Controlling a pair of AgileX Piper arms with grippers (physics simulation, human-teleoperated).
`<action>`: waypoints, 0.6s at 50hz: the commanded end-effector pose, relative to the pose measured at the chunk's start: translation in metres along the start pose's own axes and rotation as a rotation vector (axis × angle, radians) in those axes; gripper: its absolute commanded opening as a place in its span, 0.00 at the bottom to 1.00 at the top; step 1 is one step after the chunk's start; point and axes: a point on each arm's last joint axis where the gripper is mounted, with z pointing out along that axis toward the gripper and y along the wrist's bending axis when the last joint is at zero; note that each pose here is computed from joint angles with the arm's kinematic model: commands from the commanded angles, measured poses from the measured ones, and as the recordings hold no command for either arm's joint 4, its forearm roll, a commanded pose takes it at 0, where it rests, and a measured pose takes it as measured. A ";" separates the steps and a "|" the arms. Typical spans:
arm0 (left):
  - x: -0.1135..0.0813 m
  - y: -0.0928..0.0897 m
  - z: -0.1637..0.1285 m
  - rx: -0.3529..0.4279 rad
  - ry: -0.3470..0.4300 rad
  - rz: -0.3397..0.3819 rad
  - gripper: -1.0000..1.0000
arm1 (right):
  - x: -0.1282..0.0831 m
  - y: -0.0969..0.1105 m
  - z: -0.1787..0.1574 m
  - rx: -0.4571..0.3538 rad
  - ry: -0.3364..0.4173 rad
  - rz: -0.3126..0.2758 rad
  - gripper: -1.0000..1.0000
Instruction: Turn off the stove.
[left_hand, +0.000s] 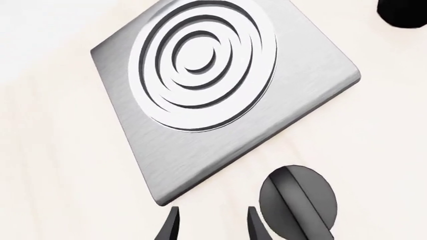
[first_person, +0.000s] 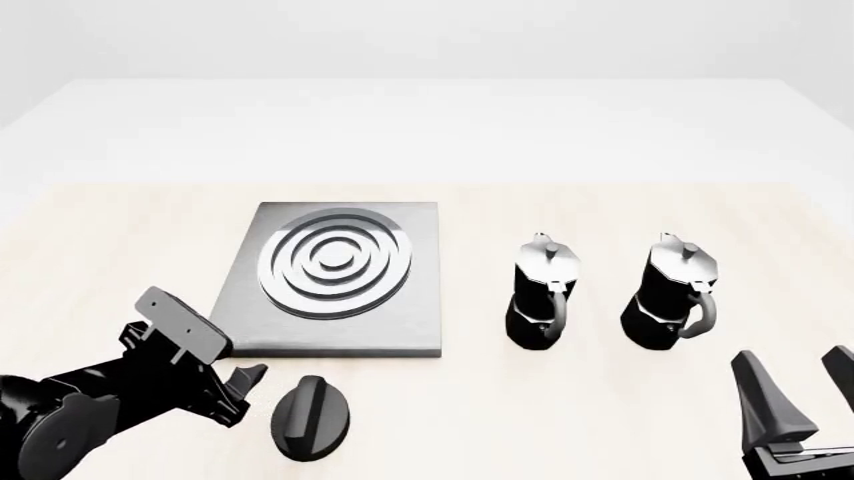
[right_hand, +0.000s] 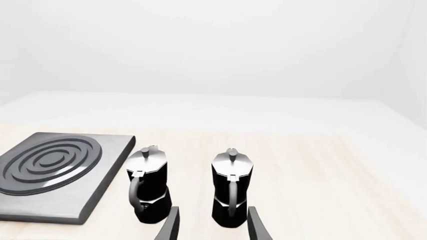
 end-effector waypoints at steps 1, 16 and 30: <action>0.004 0.007 -0.022 -0.042 -0.008 -0.024 1.00 | 0.000 0.000 -0.001 0.000 -0.002 -0.001 1.00; -0.009 0.014 -0.074 -0.093 -0.092 -0.067 1.00 | 0.000 0.000 -0.001 -0.002 -0.001 -0.007 1.00; -0.022 0.022 -0.123 -0.162 -0.206 -0.136 1.00 | 0.000 0.001 -0.001 -0.010 -0.005 -0.009 1.00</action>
